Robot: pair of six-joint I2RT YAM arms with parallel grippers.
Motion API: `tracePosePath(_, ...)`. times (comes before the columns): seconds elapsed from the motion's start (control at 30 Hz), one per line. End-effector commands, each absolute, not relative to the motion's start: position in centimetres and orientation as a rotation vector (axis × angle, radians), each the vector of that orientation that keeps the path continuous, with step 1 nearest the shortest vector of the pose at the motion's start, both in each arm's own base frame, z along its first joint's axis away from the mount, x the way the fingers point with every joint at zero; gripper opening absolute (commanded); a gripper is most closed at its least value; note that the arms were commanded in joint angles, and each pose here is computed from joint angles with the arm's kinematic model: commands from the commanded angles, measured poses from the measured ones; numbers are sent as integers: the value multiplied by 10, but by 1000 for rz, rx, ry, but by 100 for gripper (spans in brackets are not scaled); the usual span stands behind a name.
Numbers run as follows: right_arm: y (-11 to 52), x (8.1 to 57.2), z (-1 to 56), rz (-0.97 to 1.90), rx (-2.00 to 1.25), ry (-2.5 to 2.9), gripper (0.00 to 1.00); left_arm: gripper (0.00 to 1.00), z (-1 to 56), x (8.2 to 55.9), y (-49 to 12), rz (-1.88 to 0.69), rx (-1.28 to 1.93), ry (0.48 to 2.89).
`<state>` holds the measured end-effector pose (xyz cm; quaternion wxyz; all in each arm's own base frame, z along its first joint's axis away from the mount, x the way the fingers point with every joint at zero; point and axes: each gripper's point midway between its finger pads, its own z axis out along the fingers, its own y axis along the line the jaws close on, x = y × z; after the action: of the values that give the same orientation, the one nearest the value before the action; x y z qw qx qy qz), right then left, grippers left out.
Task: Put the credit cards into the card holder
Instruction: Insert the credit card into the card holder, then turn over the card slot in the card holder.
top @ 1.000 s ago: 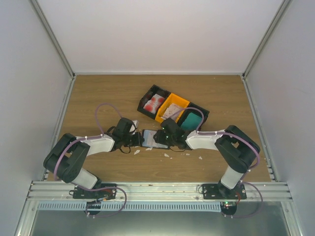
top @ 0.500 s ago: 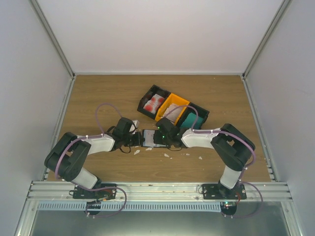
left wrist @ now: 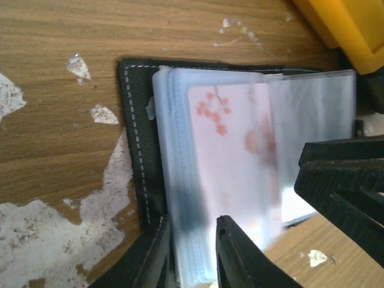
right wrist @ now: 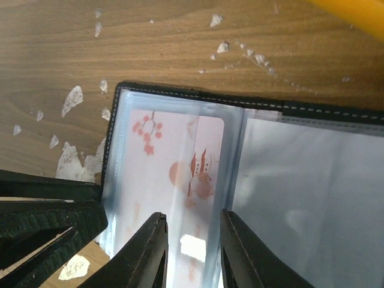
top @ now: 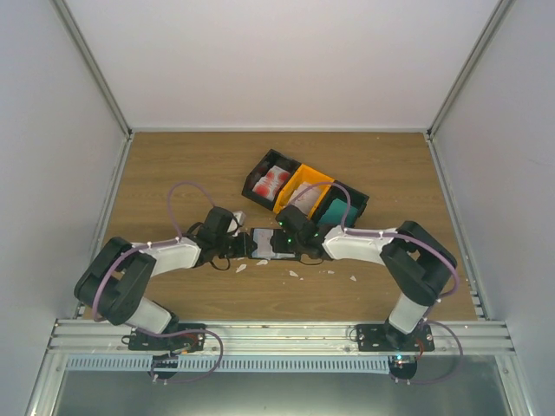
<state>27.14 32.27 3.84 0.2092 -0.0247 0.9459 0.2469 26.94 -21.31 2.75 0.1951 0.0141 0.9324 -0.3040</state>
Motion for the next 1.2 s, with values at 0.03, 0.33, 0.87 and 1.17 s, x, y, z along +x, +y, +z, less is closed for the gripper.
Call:
tracePosePath(0.03, 318, 273, 58, 599, -169, 2601, 26, 28, 61, 274, -223, -920, 103, 2519)
tracePosePath(0.33, 327, 261, 31, 620, -257, 2686, 14, 30, 61, 272, -230, -969, 131, 2521)
tracePosePath(0.87, 316, 255, 3, 524, -260, 2764, 0, 35, 46, 270, -239, -1021, 162, 2557)
tracePosePath(1.17, 320, 257, 11, 552, -268, 2738, 0, 26, 57, 271, -244, -1055, 201, 2515)
